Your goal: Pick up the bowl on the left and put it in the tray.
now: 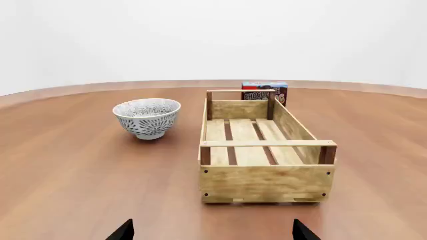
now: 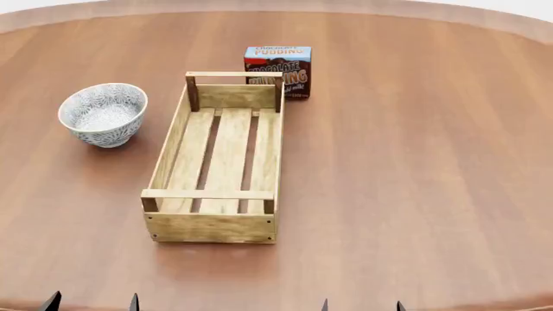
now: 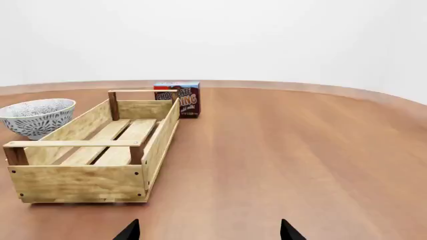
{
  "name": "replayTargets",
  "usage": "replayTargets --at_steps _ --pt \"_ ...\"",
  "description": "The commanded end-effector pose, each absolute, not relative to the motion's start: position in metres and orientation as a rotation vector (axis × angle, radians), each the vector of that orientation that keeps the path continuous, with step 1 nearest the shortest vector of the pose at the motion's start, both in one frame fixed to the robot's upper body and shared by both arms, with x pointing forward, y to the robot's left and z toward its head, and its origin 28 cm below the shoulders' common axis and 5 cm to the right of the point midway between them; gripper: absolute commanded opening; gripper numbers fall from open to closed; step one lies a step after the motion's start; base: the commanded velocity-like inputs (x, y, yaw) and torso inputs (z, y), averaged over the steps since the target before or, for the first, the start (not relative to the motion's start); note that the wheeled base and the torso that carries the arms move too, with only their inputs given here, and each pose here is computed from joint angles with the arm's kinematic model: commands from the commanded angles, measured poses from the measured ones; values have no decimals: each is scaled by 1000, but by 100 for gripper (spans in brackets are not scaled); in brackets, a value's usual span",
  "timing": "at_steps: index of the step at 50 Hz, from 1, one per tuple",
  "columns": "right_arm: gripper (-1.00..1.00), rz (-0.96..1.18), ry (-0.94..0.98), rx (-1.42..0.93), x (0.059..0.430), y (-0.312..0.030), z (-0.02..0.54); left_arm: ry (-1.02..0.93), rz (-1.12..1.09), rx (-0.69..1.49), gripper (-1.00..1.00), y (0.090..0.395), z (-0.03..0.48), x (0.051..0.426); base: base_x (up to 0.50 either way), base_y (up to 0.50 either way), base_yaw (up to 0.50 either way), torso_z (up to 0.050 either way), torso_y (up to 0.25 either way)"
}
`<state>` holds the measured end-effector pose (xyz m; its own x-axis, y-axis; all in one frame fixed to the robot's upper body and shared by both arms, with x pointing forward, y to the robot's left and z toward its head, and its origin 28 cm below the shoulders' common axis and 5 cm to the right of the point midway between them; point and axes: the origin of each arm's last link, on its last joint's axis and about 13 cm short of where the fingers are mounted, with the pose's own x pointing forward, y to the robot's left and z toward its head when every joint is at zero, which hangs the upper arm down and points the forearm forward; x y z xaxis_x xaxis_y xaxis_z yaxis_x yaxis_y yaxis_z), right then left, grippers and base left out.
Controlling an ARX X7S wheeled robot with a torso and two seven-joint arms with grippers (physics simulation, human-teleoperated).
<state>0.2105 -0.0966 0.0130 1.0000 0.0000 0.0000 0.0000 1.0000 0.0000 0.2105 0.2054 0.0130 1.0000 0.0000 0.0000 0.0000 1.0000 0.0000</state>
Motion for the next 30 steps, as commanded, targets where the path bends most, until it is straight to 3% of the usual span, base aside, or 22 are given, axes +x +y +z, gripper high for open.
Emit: replayTargets --at_steps 1,19,30 --pt "100 -12 -1 5 211 -97 13 0 7 8 100 205 14 211 0 0 0 0 0" --pt "100 -18 0 -7 212 -97 16 -33 28 80 100 206 24 212 0 0 0 0 0" --pt "100 11 -151 -39 202 -90 72 -157 25 55 100 208 70 202 0 0 0 0 0"
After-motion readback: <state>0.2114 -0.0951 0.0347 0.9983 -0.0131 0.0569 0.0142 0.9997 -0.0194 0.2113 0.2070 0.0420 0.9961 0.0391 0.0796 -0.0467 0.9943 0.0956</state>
